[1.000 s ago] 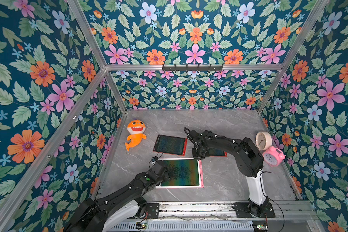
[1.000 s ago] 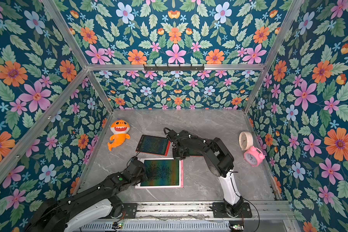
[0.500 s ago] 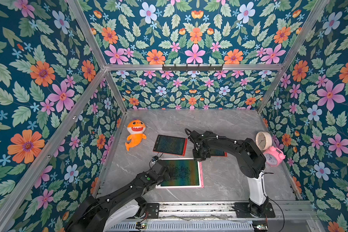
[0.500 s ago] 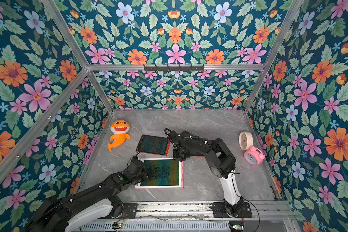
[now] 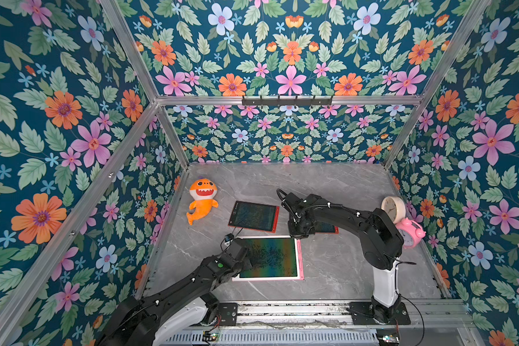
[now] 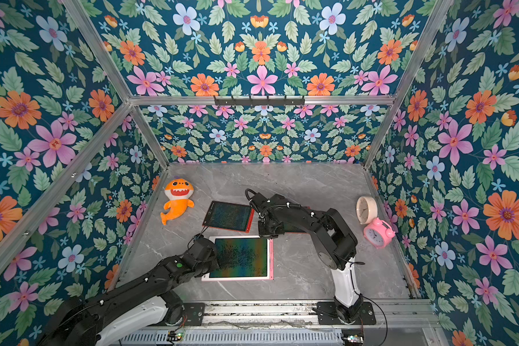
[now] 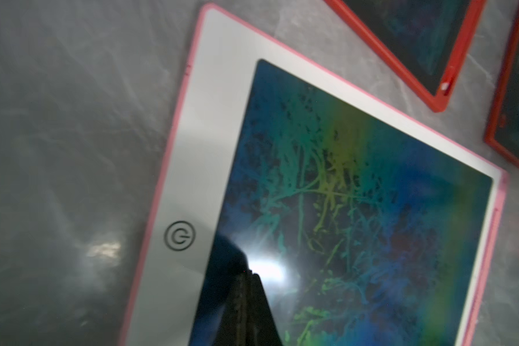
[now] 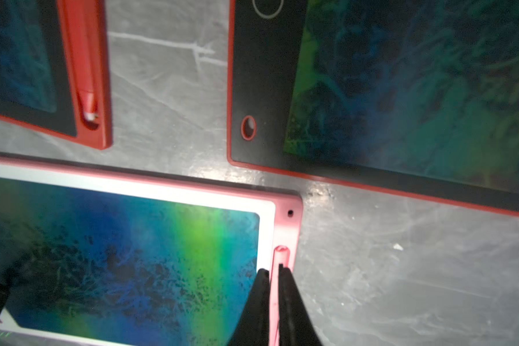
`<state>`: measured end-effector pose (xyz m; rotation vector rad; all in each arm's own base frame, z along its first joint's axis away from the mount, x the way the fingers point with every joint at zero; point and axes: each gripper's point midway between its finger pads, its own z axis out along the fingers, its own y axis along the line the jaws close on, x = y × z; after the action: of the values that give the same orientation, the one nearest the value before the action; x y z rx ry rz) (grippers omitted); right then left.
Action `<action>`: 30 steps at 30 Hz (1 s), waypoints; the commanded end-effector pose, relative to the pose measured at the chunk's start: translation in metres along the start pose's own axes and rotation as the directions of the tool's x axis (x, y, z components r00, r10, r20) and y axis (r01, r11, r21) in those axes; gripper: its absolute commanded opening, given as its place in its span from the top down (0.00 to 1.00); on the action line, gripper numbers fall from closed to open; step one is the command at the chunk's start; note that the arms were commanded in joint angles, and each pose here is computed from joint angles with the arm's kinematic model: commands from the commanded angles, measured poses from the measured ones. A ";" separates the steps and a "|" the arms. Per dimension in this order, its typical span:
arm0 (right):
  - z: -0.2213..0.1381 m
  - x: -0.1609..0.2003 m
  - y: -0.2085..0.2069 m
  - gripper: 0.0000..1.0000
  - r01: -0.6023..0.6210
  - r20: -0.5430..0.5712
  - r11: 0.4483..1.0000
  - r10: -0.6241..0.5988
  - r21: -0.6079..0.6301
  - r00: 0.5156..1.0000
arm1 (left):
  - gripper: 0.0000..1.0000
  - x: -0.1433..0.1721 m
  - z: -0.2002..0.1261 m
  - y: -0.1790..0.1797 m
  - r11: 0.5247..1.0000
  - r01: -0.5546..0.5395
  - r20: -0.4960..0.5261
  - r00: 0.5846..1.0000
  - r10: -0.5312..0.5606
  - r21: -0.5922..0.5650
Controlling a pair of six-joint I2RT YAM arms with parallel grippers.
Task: Place the stylus back onto the writing tablet
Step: Adjust the stylus on the writing tablet.
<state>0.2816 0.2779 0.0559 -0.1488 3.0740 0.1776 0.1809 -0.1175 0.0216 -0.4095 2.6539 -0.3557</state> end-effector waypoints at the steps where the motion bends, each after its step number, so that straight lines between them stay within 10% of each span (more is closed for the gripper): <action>1: -0.007 0.008 -0.005 0.87 -0.009 -0.001 1.000 0.009 0.017 1.000 | 1.00 0.002 -0.006 0.028 0.993 -0.013 -0.008 1.000 0.012 -0.121; 30: 0.046 0.051 -0.011 0.89 -0.025 -0.129 0.998 0.032 0.061 0.991 | 1.00 0.006 0.005 0.035 0.994 0.046 -0.035 0.998 -0.049 -0.099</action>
<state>0.2420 0.2798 0.0191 -0.1438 3.1717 0.1733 0.1889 -0.0926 0.0176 -0.5123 2.6176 -0.2856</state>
